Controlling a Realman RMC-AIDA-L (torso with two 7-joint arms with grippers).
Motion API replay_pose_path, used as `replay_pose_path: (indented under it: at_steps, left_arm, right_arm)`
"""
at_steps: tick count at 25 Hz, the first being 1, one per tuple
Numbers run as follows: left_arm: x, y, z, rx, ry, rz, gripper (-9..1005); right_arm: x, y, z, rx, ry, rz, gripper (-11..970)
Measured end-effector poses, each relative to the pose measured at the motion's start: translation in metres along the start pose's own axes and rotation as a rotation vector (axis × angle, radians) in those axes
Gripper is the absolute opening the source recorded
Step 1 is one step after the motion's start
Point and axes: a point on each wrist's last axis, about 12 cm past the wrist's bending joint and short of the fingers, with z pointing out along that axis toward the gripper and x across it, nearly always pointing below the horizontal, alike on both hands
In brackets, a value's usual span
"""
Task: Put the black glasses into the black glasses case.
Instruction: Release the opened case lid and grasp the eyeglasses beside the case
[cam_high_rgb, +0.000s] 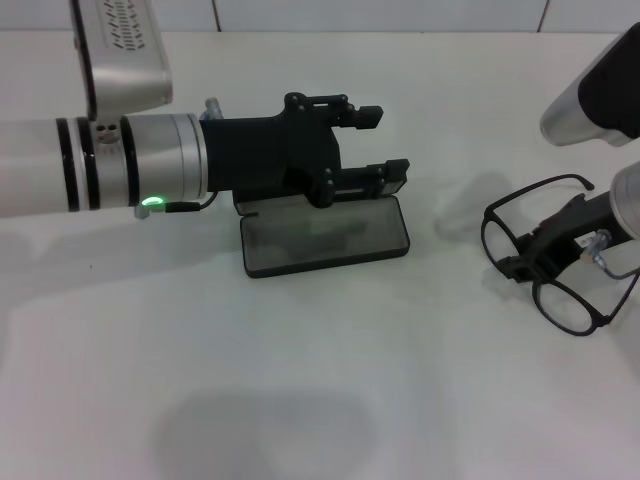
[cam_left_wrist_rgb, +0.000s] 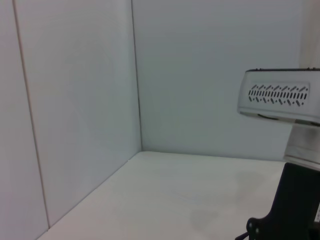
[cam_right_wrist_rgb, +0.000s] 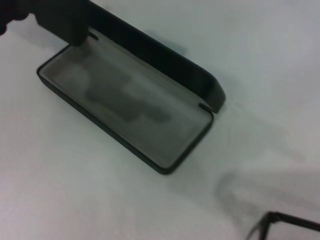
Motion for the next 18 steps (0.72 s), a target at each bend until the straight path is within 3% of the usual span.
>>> replay_pose_path:
  at_steps: [7,18]
  left_arm:
    - [-0.0003,0.0006,0.0026,0.005,0.016,0.012,652]
    - [0.0009,0.0005,0.0026,0.005,0.025,0.016,652]
  right_arm:
    - [0.0044,0.0031,-0.0022,-0.001,0.079,0.019,331]
    - [0.0038,0.0069,0.0021,0.006,0.091,-0.005,318]
